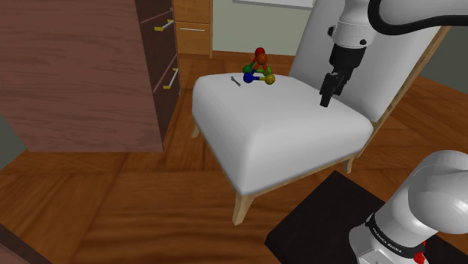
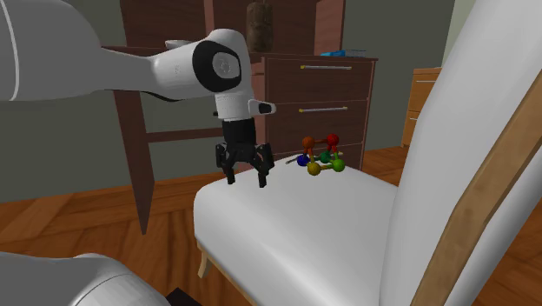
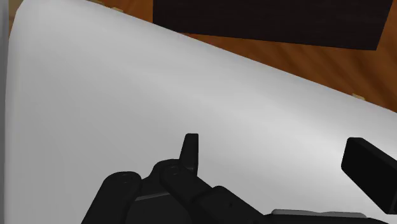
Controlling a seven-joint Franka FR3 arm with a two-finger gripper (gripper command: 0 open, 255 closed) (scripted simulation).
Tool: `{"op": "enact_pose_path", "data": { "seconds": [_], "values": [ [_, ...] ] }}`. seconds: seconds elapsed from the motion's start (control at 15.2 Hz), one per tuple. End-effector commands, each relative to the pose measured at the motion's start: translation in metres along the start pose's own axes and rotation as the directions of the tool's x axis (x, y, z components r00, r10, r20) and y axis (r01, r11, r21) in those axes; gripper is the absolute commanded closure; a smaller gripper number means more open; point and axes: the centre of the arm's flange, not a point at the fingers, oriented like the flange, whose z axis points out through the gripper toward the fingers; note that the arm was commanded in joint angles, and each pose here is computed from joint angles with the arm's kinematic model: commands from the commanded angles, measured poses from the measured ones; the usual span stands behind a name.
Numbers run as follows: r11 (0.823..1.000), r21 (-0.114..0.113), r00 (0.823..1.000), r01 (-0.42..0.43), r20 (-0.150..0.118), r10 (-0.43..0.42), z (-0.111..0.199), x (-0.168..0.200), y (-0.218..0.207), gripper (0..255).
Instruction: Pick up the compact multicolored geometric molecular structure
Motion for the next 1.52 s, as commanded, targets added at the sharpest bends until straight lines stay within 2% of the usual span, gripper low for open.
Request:
{"op": "enact_pose_path", "data": {
  "seconds": [0.0, 0.73, 1.45],
  "values": [
    [1.0, 0.0, 1.0, 0.0, 0.0, 0.0, 0.0, 0.0, 0.0, 0],
    [0.993, 0.105, 0.998, -0.05, -0.032, 0.054, -0.029, 0.135, 0.036, 0],
    [0.973, 0.21, 0.992, -0.097, -0.058, 0.111, -0.059, 0.266, 0.082, 0]
  ]
}}
